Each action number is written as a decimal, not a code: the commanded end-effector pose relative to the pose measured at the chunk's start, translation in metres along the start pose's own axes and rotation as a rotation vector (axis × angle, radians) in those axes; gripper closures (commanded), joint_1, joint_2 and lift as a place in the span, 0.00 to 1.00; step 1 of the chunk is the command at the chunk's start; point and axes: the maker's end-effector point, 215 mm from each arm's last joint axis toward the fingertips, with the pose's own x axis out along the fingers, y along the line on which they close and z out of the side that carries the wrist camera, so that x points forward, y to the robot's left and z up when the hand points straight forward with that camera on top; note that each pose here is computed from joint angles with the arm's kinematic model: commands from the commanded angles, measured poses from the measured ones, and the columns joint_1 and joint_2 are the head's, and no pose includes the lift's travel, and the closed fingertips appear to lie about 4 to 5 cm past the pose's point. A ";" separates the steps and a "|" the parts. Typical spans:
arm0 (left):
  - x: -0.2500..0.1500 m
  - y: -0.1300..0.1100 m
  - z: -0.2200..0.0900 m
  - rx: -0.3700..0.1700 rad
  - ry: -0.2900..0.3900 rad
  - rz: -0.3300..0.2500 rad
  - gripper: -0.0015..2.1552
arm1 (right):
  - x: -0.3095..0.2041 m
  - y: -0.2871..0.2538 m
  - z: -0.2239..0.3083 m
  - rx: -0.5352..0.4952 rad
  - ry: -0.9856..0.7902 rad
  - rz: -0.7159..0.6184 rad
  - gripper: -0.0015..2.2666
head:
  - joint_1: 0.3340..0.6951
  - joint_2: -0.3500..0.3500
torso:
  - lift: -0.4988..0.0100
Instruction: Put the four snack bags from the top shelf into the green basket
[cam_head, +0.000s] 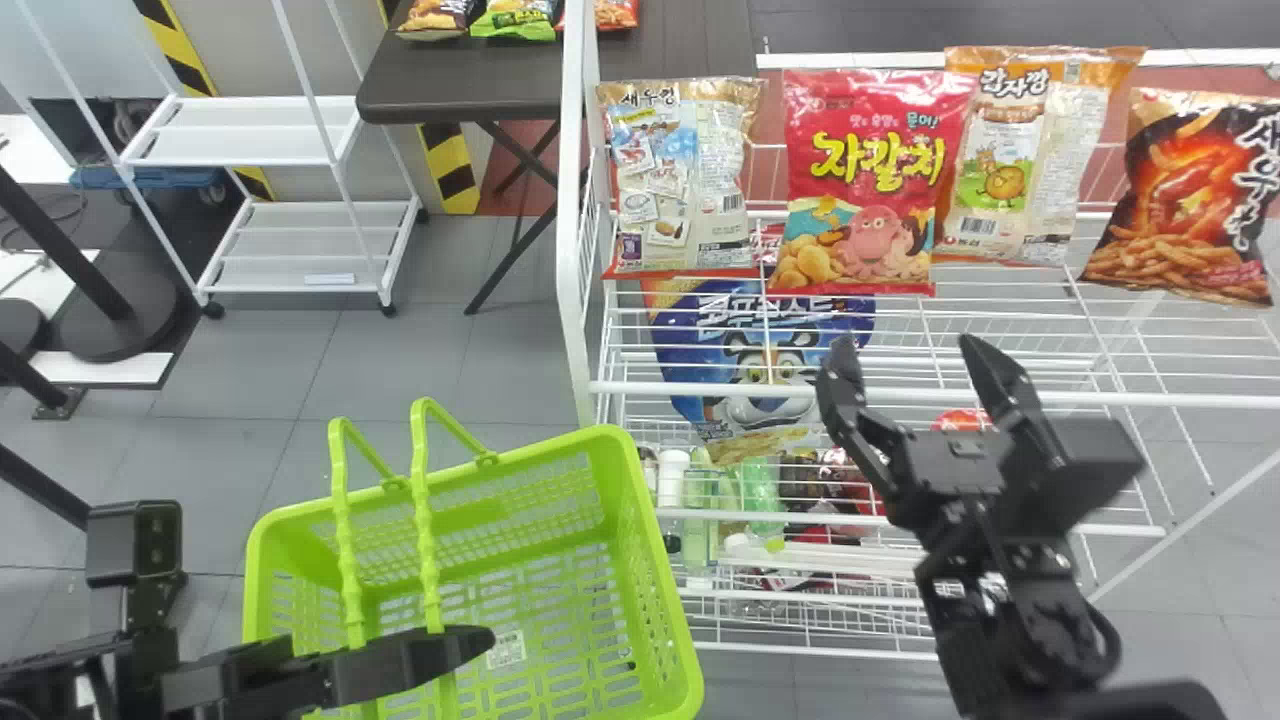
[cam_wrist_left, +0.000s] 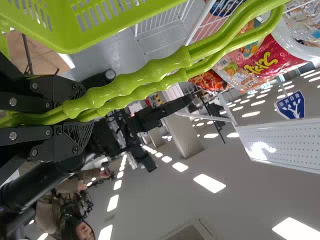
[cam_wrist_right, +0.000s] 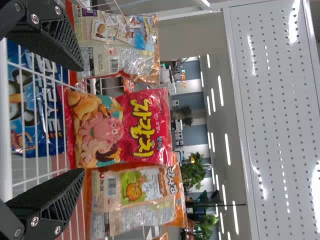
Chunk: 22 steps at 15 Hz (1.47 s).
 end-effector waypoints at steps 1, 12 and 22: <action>0.001 -0.001 -0.002 -0.003 0.006 -0.009 1.00 | 0.040 0.025 0.001 -0.012 0.026 0.050 0.05 | 1.00 0.62 | 0.98; 0.000 0.002 -0.008 -0.014 0.010 0.000 1.00 | 0.189 0.089 -0.008 -0.040 0.133 0.204 0.05 | 1.00 0.78 | 0.98; 0.007 0.005 -0.009 -0.001 0.018 -0.005 1.00 | 0.224 0.087 -0.009 0.036 0.180 0.371 0.84 | 1.00 0.77 | 0.98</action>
